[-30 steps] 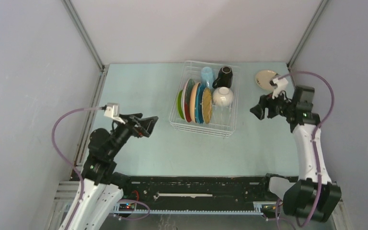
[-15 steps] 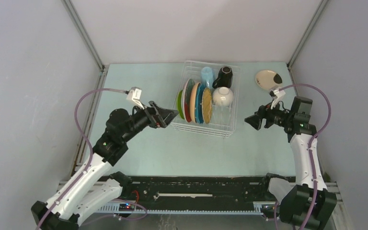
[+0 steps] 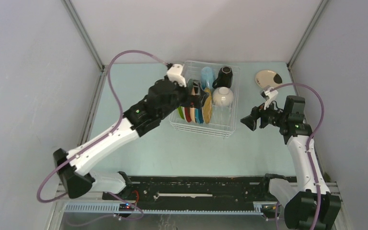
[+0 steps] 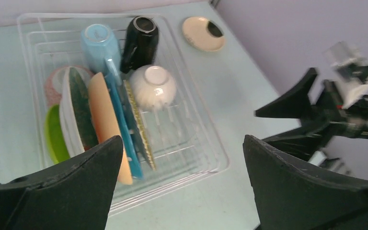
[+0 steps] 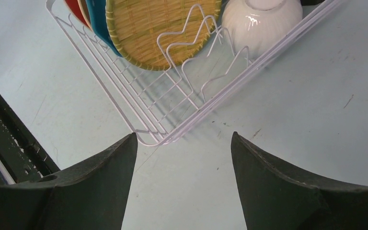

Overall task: Unload the mixed dishes from the dish rack
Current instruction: Pick up the plate from the dish rack, then place the plate at the corner of the board.

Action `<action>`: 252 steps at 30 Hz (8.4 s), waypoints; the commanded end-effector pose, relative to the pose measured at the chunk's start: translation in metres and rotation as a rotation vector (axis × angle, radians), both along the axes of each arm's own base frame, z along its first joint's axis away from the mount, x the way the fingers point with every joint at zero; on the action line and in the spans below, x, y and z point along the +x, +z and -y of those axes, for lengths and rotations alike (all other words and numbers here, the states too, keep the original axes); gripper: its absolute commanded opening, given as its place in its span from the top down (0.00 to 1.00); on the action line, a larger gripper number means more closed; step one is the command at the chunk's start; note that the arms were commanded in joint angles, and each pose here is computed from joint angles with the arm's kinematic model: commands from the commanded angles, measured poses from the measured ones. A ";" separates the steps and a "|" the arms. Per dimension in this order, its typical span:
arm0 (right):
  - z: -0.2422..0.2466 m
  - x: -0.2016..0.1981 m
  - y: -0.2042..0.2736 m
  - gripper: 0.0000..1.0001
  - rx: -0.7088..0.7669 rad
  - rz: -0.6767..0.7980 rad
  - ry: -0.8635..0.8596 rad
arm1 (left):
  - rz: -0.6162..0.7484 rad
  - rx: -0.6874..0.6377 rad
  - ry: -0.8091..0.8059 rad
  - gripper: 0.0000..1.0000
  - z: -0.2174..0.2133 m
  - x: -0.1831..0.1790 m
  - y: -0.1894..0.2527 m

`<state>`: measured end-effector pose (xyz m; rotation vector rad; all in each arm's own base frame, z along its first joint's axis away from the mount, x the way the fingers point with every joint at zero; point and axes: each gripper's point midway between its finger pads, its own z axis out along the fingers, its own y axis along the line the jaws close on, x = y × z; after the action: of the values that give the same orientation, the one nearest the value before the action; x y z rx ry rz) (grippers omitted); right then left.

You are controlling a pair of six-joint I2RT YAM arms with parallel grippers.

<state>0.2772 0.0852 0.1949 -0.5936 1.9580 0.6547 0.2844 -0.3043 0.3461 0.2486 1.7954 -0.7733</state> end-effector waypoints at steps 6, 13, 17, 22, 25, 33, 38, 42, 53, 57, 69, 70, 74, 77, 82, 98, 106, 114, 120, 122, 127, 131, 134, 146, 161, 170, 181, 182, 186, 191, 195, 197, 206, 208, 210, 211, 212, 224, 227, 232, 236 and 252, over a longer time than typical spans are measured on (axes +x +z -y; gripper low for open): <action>0.004 0.009 0.012 0.20 -0.010 0.053 -0.038 | 0.006 0.341 0.085 0.00 0.021 0.047 -0.019; 0.007 0.011 0.012 0.20 -0.020 0.057 -0.059 | -0.030 0.403 0.044 0.00 0.051 0.064 -0.039; 0.007 0.012 0.010 0.20 -0.021 0.050 -0.061 | -0.039 0.426 0.031 0.00 0.061 0.070 -0.046; 0.009 0.013 0.009 0.20 -0.026 0.047 -0.069 | -0.056 0.460 0.026 0.04 0.070 0.076 -0.063; 0.010 0.014 0.008 0.20 -0.030 0.045 -0.075 | -0.065 0.480 0.044 0.10 0.073 0.083 -0.073; 0.013 0.015 0.008 0.20 -0.036 0.045 -0.087 | -0.083 0.571 0.133 0.47 0.069 0.102 -0.098; 0.014 0.015 0.007 0.20 -0.037 0.044 -0.090 | -0.069 0.639 0.218 0.53 0.058 0.114 -0.109; 0.014 0.015 0.007 0.20 -0.037 0.044 -0.090 | -0.073 0.677 0.242 0.55 0.055 0.117 -0.120; 0.014 0.016 0.007 0.20 -0.037 0.044 -0.093 | -0.104 0.736 0.269 0.53 0.053 0.121 -0.149; 0.015 0.016 0.007 0.20 -0.037 0.044 -0.094 | -0.118 0.749 0.280 0.55 0.051 0.121 -0.158; 0.016 0.016 0.007 0.20 -0.034 0.042 -0.099 | -0.091 0.764 0.319 0.90 0.050 0.123 -0.157; 0.015 0.016 0.008 0.20 -0.034 0.044 -0.098 | -0.081 0.755 0.323 0.93 0.051 0.122 -0.151; 0.016 0.016 0.008 0.20 -0.033 0.044 -0.099 | -0.017 0.704 0.327 1.00 0.056 0.115 -0.123; 0.016 0.016 0.008 0.20 -0.032 0.045 -0.101 | 0.041 0.657 0.339 1.00 0.058 0.110 -0.096; 0.016 0.015 0.010 0.20 -0.024 0.049 -0.099 | 0.141 0.627 0.373 1.00 0.054 0.100 -0.058; 0.015 0.013 0.013 0.20 -0.011 0.051 -0.093 | 0.263 0.452 0.320 1.00 0.034 0.065 0.014; 0.015 0.013 0.012 0.20 -0.012 0.047 -0.090 | 0.345 0.363 0.158 1.00 0.020 0.031 0.033; 0.016 0.013 0.011 0.20 -0.016 0.048 -0.089 | 0.298 0.136 0.037 1.00 -0.017 0.020 0.050; 0.015 0.013 0.013 0.20 -0.014 0.055 -0.085 | 0.266 -0.089 0.079 1.00 -0.076 0.023 0.066; 0.014 0.012 0.014 0.20 -0.014 0.059 -0.084 | 0.271 -0.153 0.147 1.00 -0.106 0.030 0.072; 0.014 0.012 0.014 0.20 -0.010 0.055 -0.081 | 0.227 -0.317 0.248 1.00 -0.163 0.043 0.067; 0.014 0.012 0.013 0.20 -0.011 0.054 -0.081 | 0.180 -0.452 0.340 1.00 -0.202 0.063 0.055; 0.015 0.013 0.014 0.20 -0.018 0.060 -0.085 | 0.144 -0.542 0.424 1.00 -0.228 0.086 0.038; 0.020 0.010 0.023 0.20 -0.020 0.096 -0.104 | -0.045 -0.965 0.627 0.99 -0.334 0.189 -0.050; 0.024 0.010 0.025 0.20 -0.031 0.110 -0.116 | -0.192 -0.917 0.987 0.88 -0.422 0.264 -0.202; 0.026 0.013 0.019 0.20 -0.046 0.094 -0.122 | -0.209 -0.891 1.014 0.83 -0.438 0.300 -0.235; 0.031 0.017 0.011 0.19 -0.063 0.072 -0.137 | -0.134 -1.005 0.890 0.79 -0.441 0.317 -0.258; 0.031 0.017 0.010 0.19 -0.064 0.070 -0.137 | -0.119 -1.033 0.873 0.78 -0.440 0.318 -0.255; 0.032 0.019 0.007 0.19 -0.069 0.060 -0.139 | -0.116 -1.010 0.865 0.73 -0.441 0.318 -0.258; 0.034 0.020 0.003 0.19 -0.073 0.049 -0.147 | -0.196 -1.011 0.857 0.60 -0.448 0.317 -0.282; 0.034 0.021 0.000 0.19 -0.073 0.038 -0.147 | -0.210 -1.150 0.824 0.49 -0.454 0.315 -0.290; 0.034 0.021 -0.001 0.19 -0.078 0.037 -0.143 | -0.216 -1.112 0.818 0.46 -0.453 0.317 -0.289; 0.034 0.022 -0.003 0.19 -0.084 0.031 -0.144 | -0.266 -1.015 0.847 0.35 -0.450 0.318 -0.294; 0.034 0.022 -0.003 0.19 -0.084 0.032 -0.143 | -0.280 -1.003 0.841 0.35 -0.449 0.319 -0.294; 0.034 0.022 -0.003 0.19 -0.083 0.032 -0.141 | -0.301 -0.997 0.843 0.35 -0.448 0.320 -0.298; 0.034 0.022 -0.004 0.19 -0.082 0.031 -0.140 | -0.303 -0.998 0.843 0.35 -0.448 0.320 -0.297; 0.033 0.022 -0.003 0.19 -0.082 0.031 -0.139 | -0.303 -0.997 0.845 0.35 -0.448 0.320 -0.298; 0.025 0.021 -0.003 0.19 -0.086 0.037 -0.110 | -0.222 -0.957 0.860 0.03 -0.449 0.308 -0.287; 0.025 0.020 -0.001 0.19 -0.086 0.043 -0.112 | -0.219 -0.965 0.889 0.00 -0.449 0.299 -0.286; 0.021 0.017 0.004 0.19 -0.078 0.062 -0.098 | -0.242 -0.944 0.926 0.00 -0.446 0.283 -0.264; 0.021 0.017 0.006 0.19 -0.085 0.070 -0.100 | -0.307 -0.890 1.018 0.00 -0.445 0.262 -0.253; 0.004 0.009 0.014 0.19 -0.065 0.095 -0.038 | -0.375 -0.532 1.368 0.00 -0.434 0.177 -0.229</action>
<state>0.2869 0.0725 0.1980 -0.5631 1.9591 0.5271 0.4913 0.1210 0.0991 -1.4492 1.5363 -0.4034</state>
